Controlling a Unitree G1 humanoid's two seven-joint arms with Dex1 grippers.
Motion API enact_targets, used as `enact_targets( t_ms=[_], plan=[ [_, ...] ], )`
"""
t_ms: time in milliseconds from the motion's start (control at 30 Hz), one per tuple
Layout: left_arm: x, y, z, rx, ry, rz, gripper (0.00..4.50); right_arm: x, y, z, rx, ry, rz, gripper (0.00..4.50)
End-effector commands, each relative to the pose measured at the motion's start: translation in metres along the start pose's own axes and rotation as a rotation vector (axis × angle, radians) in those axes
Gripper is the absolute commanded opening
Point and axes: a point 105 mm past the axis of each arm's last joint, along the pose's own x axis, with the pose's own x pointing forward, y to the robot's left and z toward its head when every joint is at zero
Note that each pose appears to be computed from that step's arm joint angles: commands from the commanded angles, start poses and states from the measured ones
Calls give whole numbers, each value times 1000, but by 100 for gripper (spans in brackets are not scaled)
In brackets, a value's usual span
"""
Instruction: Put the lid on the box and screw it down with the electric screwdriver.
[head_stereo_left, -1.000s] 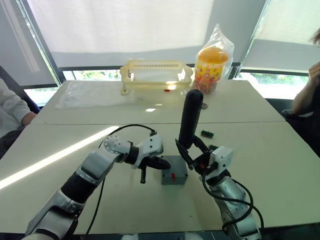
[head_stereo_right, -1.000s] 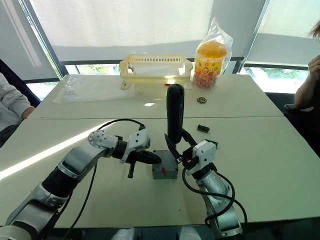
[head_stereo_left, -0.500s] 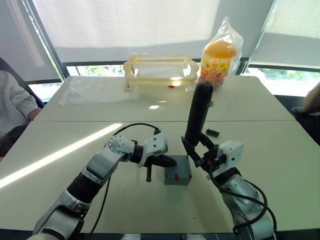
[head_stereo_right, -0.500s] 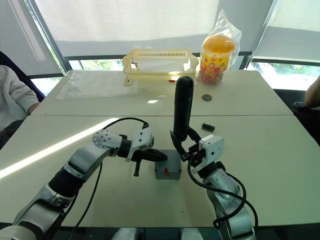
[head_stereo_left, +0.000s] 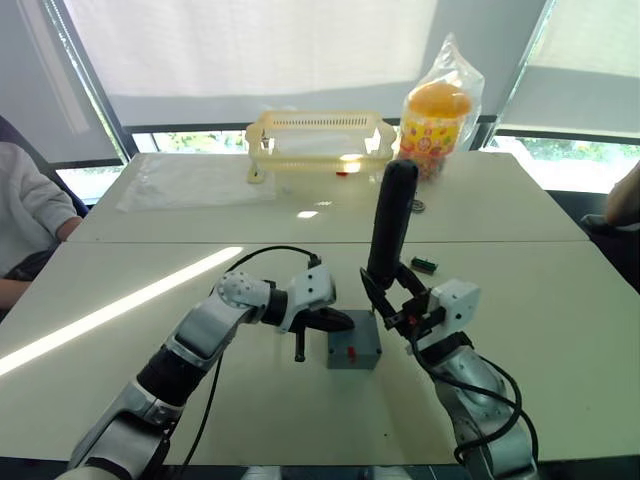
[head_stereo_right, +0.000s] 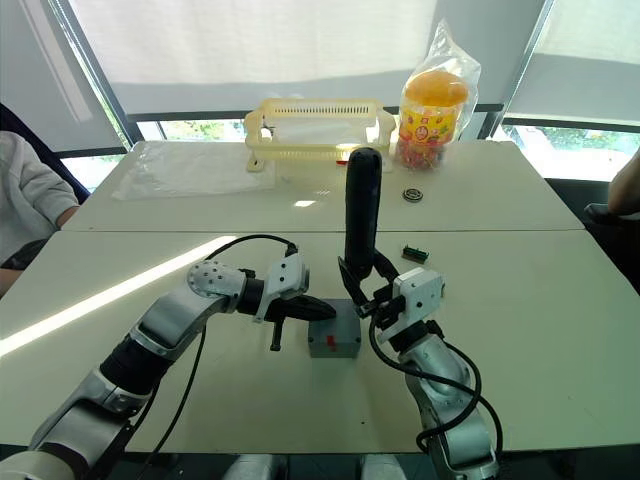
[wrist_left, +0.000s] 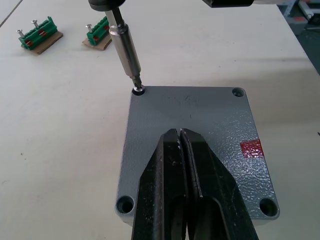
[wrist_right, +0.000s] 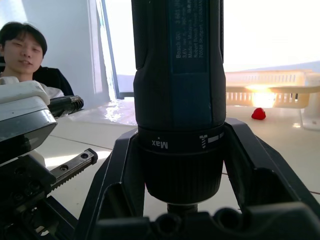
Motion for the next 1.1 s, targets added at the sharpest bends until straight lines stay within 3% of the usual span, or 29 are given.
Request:
enact_targets(
  t_ms=[33, 367, 833, 1100],
  plan=[
    [1, -5, -18, -35, 75, -7, 0, -2, -9, -6, -42, 11, -44, 181],
    [0, -5, -19, -36, 78, -9, 0, -10, -9, -28, 134, 74, -131, 181],
    [0, -5, -20, -38, 81, -6, 0, -28, 10, -56, 2, 186, -8, 181],
    [-1, -5, -20, -39, 83, -4, 0, -33, 7, -66, 24, 208, -28, 181]
  ],
)
